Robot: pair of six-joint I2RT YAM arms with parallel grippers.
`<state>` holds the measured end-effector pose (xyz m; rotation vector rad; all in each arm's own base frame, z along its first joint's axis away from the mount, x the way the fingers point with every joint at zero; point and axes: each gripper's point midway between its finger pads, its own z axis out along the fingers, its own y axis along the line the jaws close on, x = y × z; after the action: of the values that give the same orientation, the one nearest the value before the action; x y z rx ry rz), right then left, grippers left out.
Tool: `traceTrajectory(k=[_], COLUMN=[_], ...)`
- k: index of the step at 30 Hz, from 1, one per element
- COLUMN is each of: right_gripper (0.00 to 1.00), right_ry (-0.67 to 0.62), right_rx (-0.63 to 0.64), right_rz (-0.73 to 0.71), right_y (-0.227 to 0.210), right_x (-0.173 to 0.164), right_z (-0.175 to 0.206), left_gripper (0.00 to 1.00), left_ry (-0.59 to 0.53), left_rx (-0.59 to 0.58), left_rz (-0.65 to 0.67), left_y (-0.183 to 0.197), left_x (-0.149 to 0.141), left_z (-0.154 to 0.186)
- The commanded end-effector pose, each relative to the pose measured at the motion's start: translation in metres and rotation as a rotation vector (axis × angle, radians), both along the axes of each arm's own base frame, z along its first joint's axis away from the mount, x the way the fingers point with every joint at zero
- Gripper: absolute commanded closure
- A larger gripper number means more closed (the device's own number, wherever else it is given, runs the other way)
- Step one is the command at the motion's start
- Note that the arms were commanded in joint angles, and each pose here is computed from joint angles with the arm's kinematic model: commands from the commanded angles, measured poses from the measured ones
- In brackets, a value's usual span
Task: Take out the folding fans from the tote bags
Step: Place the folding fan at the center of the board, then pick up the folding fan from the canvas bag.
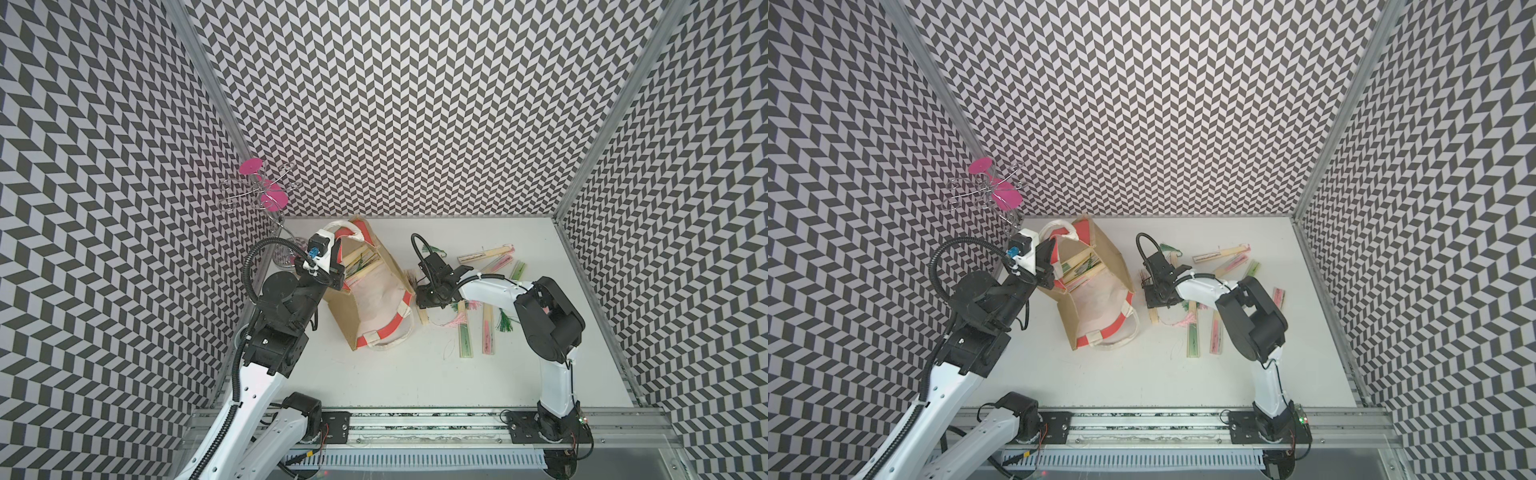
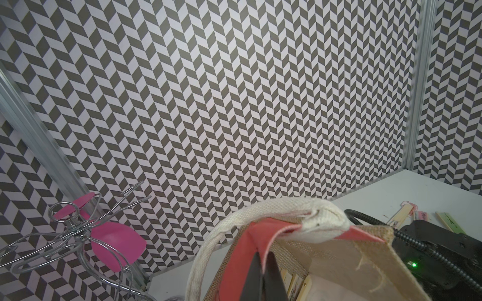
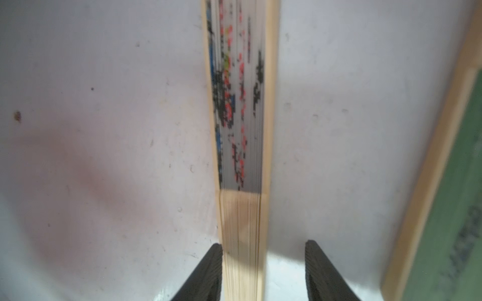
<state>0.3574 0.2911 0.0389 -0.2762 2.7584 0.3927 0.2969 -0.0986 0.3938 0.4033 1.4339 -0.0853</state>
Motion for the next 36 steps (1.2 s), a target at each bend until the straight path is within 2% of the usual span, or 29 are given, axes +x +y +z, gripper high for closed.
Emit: traceTrajectory(k=[1, 5, 11, 16, 19, 22, 27, 32, 36], right_gripper=[0.46, 0.46, 0.49, 0.51, 0.51, 0.52, 0.54, 0.59, 0.67], right_ry=[-0.111, -0.198, -0.404, -0.645, -0.771, -0.847, -0.848, -0.766, -0.706], right_rx=[0.027, 0.082, 0.279, 0.410, 0.425, 0.388, 0.329, 0.278, 0.158], right_rz=[-0.049, -0.084, -0.066, 0.015, 0.121, 0.221, 0.374, 0.428, 0.332], right_y=[-0.012, -0.021, -0.023, -0.013, 0.010, 0.036, 0.079, 0.116, 0.131], right_x=[0.009, 0.008, -0.013, -0.060, -0.100, -0.134, -0.162, -0.163, -0.139], right_z=[0.048, 0.093, 0.186, 0.264, 0.288, 0.289, 0.264, 0.220, 0.176], left_gripper=[1.00, 1.00, 1.00, 1.00, 1.00, 1.00, 1.00, 1.00, 1.00], left_ry=[-0.118, -0.106, -0.079, -0.058, -0.054, -0.048, -0.035, -0.035, -0.033], left_rx=[-0.016, -0.014, -0.004, 0.003, 0.001, -0.002, -0.002, -0.016, -0.029], left_rz=[-0.005, -0.001, -0.005, -0.009, -0.022, -0.029, -0.034, -0.044, -0.056], left_y=[0.003, 0.002, -0.001, -0.003, -0.006, -0.008, -0.009, -0.010, -0.012], left_x=[-0.010, -0.006, 0.001, 0.007, 0.008, 0.010, 0.013, 0.011, 0.009], left_z=[0.037, 0.034, 0.025, 0.018, 0.017, 0.016, 0.015, 0.017, 0.020])
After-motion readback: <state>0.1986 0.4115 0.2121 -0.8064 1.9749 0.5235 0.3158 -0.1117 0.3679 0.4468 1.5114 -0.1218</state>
